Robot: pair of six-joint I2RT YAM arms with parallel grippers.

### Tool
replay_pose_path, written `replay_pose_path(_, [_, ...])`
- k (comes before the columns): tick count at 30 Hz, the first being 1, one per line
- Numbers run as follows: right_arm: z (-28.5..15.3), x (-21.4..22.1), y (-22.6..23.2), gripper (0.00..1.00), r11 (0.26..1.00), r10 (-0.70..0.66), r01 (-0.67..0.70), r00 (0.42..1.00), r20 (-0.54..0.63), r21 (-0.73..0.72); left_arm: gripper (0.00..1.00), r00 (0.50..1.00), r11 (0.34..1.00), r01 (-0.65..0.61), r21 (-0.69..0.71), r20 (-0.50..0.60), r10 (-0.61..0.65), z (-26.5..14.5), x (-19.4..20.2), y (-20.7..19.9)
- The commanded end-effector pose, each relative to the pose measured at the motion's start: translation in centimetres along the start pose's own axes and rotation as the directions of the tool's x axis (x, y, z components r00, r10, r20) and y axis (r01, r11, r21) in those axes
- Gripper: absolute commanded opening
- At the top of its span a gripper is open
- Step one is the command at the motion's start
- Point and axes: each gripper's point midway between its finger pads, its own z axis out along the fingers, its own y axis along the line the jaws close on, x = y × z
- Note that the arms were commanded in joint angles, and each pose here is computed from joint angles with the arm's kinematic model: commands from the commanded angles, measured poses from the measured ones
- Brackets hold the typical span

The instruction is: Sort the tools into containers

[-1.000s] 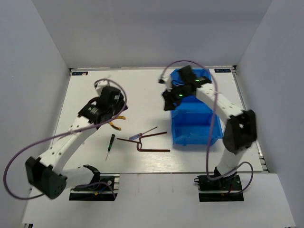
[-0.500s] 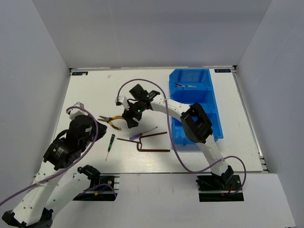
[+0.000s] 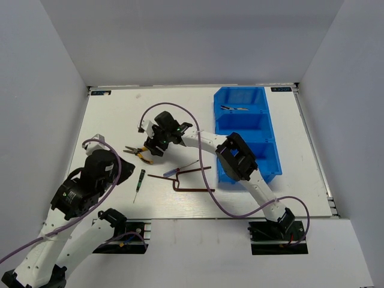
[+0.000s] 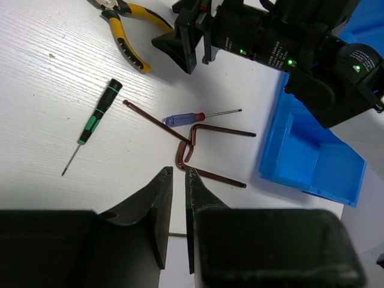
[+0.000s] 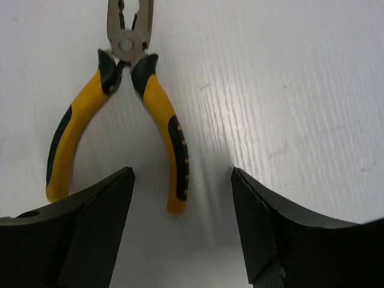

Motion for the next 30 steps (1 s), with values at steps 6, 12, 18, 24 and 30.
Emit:
replay_pose_path(6, [2.1,-1.8,1.5,0.64,0.995,-0.034,0.041,0.996,0.076,-0.089,0.26,1.000,1.000,-0.007,-0.015,-0.024,0.006,0.3,0.4,0.0])
replay_pose_path(12, [1.3,-0.1,3.5,0.04,0.983,0.008,0.000,0.999,0.043,-0.182,0.27,0.999,1.000,-0.007,-0.010,-0.031,0.006,0.2,0.5,-0.1])
replay_pose_path(18, [-1.2,-0.2,3.3,0.00,0.982,0.014,-0.013,1.000,0.003,-0.187,0.45,0.996,0.999,-0.025,-0.041,-0.091,0.022,1.5,1.9,0.2])
replay_pose_path(24, [-9.0,-4.9,-3.7,0.00,0.993,0.101,-0.103,0.994,0.045,0.059,0.54,0.963,0.975,-0.118,-0.186,-0.262,0.067,4.8,5.8,2.6])
replay_pose_path(30, [-19.7,-8.2,-9.7,0.00,0.963,0.093,-0.121,0.988,0.124,0.243,0.54,0.946,0.963,-0.161,-0.218,-0.312,0.087,8.6,8.0,3.3])
